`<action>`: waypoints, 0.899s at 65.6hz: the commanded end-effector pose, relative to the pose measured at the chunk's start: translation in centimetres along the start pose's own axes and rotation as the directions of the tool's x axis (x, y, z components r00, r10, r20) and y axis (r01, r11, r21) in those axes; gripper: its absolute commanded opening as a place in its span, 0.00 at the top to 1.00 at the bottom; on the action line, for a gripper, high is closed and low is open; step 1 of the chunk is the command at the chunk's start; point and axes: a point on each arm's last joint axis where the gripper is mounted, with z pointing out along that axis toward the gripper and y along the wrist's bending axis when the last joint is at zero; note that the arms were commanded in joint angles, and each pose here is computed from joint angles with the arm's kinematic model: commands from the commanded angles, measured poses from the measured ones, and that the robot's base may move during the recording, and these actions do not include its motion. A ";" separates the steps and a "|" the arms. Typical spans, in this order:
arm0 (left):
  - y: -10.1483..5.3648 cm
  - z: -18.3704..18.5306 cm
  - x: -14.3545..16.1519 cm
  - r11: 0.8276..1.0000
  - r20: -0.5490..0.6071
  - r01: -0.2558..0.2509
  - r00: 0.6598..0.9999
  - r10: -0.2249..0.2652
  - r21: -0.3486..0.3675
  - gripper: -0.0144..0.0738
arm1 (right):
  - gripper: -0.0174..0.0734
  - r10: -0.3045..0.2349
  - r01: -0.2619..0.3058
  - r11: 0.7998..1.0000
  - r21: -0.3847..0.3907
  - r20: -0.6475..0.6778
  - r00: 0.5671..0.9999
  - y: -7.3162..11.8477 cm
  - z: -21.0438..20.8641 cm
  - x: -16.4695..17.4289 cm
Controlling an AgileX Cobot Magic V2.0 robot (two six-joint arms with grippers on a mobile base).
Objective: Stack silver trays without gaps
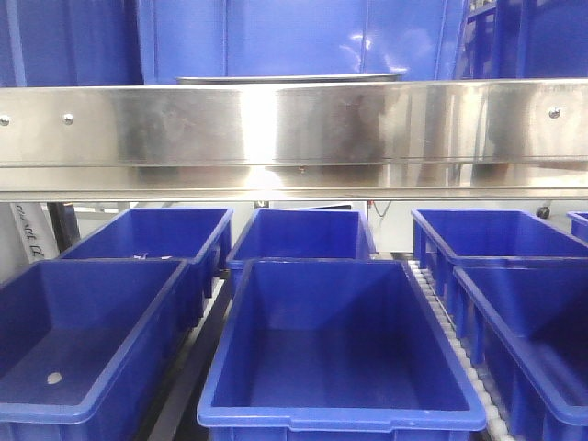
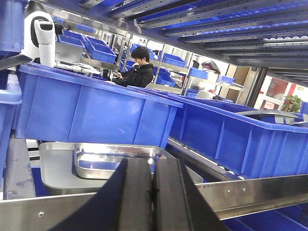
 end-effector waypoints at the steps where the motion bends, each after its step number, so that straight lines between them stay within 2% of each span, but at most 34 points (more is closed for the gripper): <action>1: -0.1 -0.1 0.0 1.000 0.010 0.002 1.000 -0.002 0.011 0.85 | 0.83 -0.025 0.026 1.000 -0.013 0.025 0.999 0.1 -0.2 -0.2; 18: -0.1 -0.1 0.0 1.000 0.010 0.000 1.000 0.000 0.011 0.85 | 0.83 -0.018 0.019 1.000 -0.013 0.026 1.000 0.1 -0.2 -0.2; 24: -0.1 -0.1 0.0 1.000 0.010 0.000 1.000 0.000 0.011 0.85 | 0.83 0.057 -0.058 0.998 0.004 0.021 0.998 -0.2 -0.3 0.2; 25: -0.1 -0.1 0.0 1.000 0.010 0.000 1.000 0.000 0.011 0.85 | 0.83 0.050 -0.050 0.999 0.013 0.024 0.998 -0.3 -0.4 0.3; 27: -0.1 -0.1 0.0 1.000 0.010 0.000 1.000 0.000 0.011 0.85 | 0.83 -0.007 0.006 1.000 0.030 0.032 0.999 -0.6 -0.6 0.5; 28: -0.1 -0.1 0.0 1.000 0.010 0.000 1.000 0.000 0.011 0.85 | 0.83 -0.053 0.052 0.998 0.039 0.035 0.998 -0.7 -0.7 0.7; 31: -0.1 -0.1 0.0 1.000 0.010 0.000 1.000 0.000 0.011 0.85 | 0.83 -0.135 0.131 0.988 0.083 0.043 0.990 -1.3 -1.0 1.1; 38: -0.1 -0.1 0.0 1.000 0.010 0.000 1.000 0.000 0.011 0.85 | 0.83 -0.202 0.187 0.959 0.211 0.052 0.978 -2.9 -2.3 2.7; 48: -0.1 -0.1 0.0 1.000 0.010 0.001 1.000 -0.001 0.011 0.85 | 0.83 -0.215 0.186 0.903 0.388 0.033 0.976 -4.8 -4.5 5.8; 54: -0.1 -0.1 0.0 1.000 0.010 0.001 1.000 -0.001 0.011 0.85 | 0.83 -0.216 0.183 0.871 0.456 0.020 0.976 -5.6 -5.5 7.8; 59: -0.1 -0.1 0.0 1.000 0.010 0.001 1.000 -0.001 0.011 0.85 | 0.83 -0.210 0.181 0.854 0.487 0.005 0.978 -6.0 -6.3 9.7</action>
